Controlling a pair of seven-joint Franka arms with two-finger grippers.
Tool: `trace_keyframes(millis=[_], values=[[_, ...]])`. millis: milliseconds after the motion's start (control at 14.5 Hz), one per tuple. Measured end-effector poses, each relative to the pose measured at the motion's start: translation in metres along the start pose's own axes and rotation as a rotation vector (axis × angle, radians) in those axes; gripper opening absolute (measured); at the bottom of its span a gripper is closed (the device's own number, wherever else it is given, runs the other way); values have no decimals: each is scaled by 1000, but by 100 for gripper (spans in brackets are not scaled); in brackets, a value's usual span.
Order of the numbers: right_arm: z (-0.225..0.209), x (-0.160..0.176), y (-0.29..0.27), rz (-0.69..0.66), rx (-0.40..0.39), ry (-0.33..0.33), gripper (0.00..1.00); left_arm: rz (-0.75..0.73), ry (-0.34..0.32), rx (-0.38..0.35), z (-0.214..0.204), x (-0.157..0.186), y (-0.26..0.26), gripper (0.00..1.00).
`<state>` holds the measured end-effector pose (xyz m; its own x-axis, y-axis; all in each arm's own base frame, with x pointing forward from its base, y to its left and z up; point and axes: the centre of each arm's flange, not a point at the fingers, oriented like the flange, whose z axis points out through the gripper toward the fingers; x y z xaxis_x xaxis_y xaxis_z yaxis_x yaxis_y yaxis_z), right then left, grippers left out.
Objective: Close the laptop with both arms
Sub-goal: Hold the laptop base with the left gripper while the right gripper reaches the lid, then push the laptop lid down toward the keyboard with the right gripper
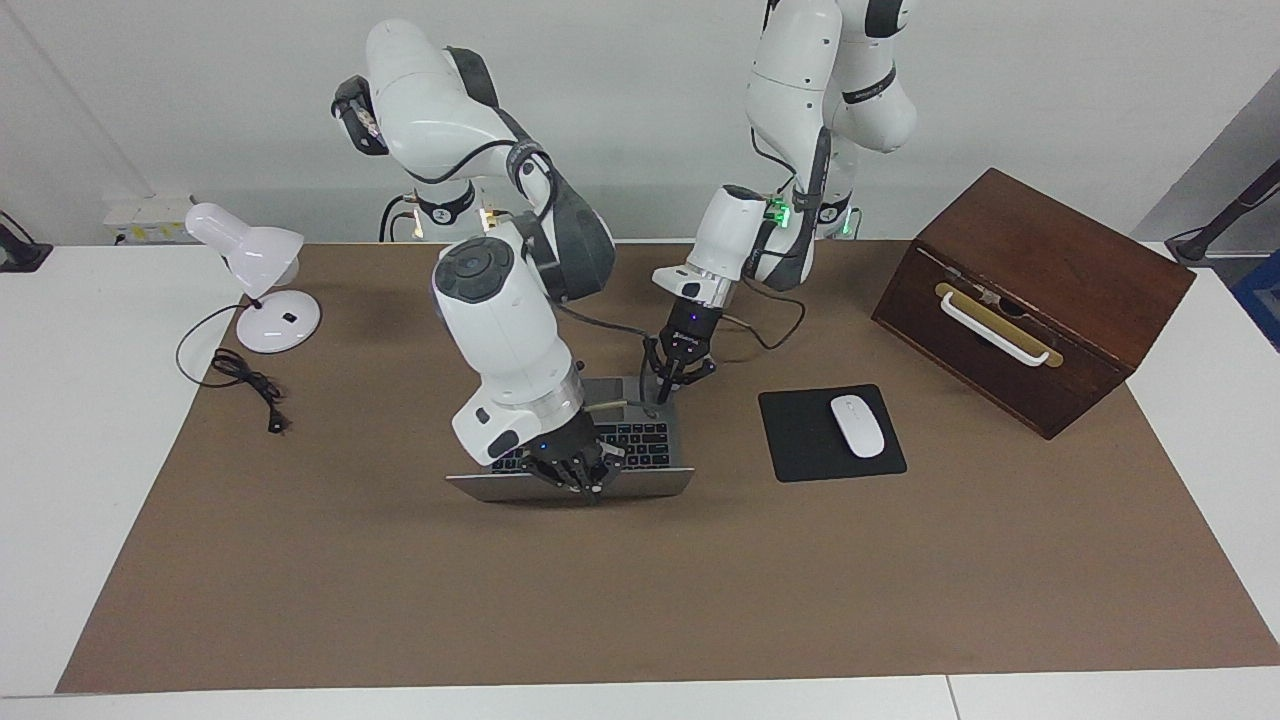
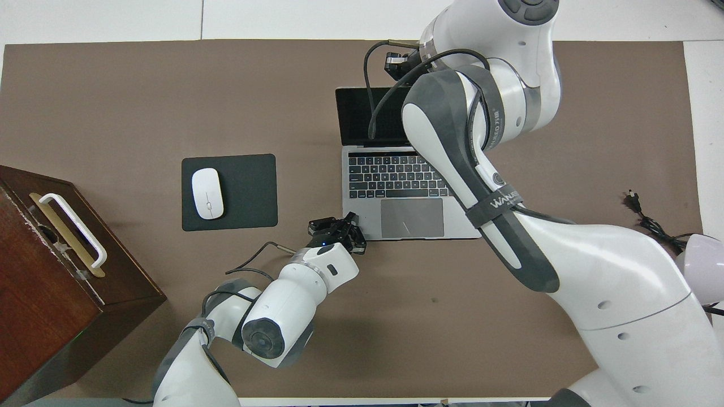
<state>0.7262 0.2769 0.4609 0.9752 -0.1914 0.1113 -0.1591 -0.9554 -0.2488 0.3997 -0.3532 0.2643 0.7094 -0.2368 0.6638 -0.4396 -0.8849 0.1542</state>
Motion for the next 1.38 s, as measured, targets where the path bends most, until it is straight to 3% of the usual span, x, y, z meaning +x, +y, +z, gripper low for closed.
trace_keyframes(millis=[345,1379], values=[[-7,-15,9,68,-2,-165,1,21,0,0,0,0,0,1],[50,-102,78,136,-174,-444,1,70,-1,0,0,-1,0,1]])
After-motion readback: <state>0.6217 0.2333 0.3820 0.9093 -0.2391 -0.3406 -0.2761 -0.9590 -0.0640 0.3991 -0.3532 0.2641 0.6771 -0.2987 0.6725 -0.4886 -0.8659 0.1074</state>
